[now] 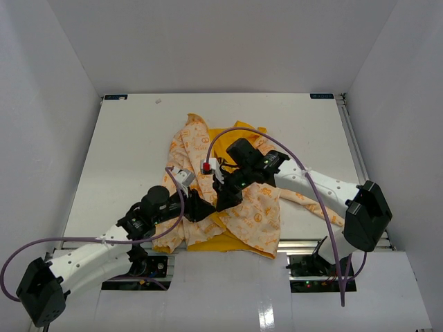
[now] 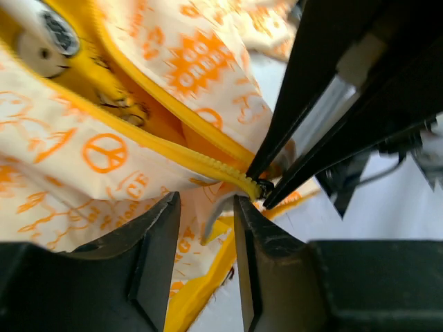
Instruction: Zip up the jacket
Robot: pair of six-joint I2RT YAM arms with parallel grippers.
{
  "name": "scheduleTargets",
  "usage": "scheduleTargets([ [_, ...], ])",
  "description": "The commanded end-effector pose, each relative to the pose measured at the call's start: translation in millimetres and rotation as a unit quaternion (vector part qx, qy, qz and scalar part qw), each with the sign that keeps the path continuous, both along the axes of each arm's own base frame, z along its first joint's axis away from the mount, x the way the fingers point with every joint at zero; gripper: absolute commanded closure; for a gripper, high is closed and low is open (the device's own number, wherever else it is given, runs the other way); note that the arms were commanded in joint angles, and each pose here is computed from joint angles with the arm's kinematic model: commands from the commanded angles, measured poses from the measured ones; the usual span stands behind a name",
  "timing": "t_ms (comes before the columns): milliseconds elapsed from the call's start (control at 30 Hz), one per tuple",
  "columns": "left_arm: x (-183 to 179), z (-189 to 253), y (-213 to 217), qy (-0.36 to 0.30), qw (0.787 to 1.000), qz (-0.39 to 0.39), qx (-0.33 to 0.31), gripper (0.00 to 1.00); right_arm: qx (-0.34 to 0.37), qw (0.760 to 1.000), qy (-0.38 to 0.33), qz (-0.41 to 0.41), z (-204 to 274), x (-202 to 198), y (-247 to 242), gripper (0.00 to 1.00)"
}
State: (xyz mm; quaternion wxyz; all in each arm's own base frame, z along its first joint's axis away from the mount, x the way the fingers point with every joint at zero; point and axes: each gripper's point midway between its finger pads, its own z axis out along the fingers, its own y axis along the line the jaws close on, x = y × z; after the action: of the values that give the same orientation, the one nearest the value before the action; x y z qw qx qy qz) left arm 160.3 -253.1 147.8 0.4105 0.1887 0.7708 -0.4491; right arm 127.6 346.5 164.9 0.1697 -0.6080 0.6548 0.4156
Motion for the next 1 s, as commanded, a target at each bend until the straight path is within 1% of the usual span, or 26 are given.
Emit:
scheduleTargets([
  [0, 42.6, 44.2, 41.9, -0.022, 0.982, 0.187, -0.031, 0.48, 0.081, 0.996, 0.018, -0.045, 25.1, 7.6, 31.9, 0.92],
  [67, 39.6, 48.5, 50.0, -0.009, 0.978, 0.206, -0.043, 0.47, 0.089, 0.993, 0.027, -0.075, 26.5, 14.6, 38.9, 0.92],
  [133, 29.7, 60.1, 52.8, -0.005, 0.977, 0.199, -0.074, 0.49, 0.096, 0.990, 0.041, -0.090, 27.1, 16.7, 43.7, 0.92],
  [200, 15.4, 58.5, 48.3, 0.009, 0.981, 0.168, -0.095, 0.53, 0.108, 0.989, 0.045, -0.094, 31.1, 17.6, 47.6, 0.92],
  [267, -0.1, 64.8, 42.3, 0.021, 0.982, 0.132, -0.131, 0.57, 0.110, 0.988, 0.050, -0.095, 31.5, 17.0, 48.3, 0.92],
  [300, -6.1, 58.3, 38.3, 0.041, 0.981, 0.120, -0.149, 0.58, 0.115, 0.987, 0.049, -0.097, 34.9, 17.2, 48.5, 0.92],
  [400, -14.5, 45.8, 35.8, 0.070, 0.971, 0.109, -0.200, 0.60, 0.125, 0.985, 0.046, -0.111, 33.1, 18.8, 47.5, 0.92],
  [467, -15.9, 54.2, 35.8, 0.067, 0.963, 0.104, -0.241, 0.61, 0.125, 0.984, 0.058, -0.115, 29.4, 14.5, 45.0, 0.92],
  [533, -14.9, 41.9, 35.3, 0.069, 0.959, 0.105, -0.252, 0.63, 0.142, 0.981, 0.053, -0.120, 34.9, 16.1, 46.0, 0.92],
  [633, -13.8, 41.0, 35.1, 0.059, 0.955, 0.102, -0.272, 0.64, 0.148, 0.979, 0.050, -0.130, 34.9, 15.9, 43.1, 0.92],
  [733, -7.9, 33.5, 34.5, 0.066, 0.955, 0.116, -0.264, 0.63, 0.154, 0.976, 0.042, -0.147, 37.3, 18.8, 39.7, 0.92],
  [867, -4.6, 31.0, 30.2, 0.079, 0.954, 0.117, -0.265, 0.56, 0.157, 0.976, 0.042, -0.148, 41.2, 17.9, 39.3, 0.92],
  [967, -3.7, 19.0, 28.1, 0.107, 0.951, 0.123, -0.264, 0.53, 0.159, 0.974, 0.038, -0.154, 42.4, 19.1, 37.2, 0.92],
])
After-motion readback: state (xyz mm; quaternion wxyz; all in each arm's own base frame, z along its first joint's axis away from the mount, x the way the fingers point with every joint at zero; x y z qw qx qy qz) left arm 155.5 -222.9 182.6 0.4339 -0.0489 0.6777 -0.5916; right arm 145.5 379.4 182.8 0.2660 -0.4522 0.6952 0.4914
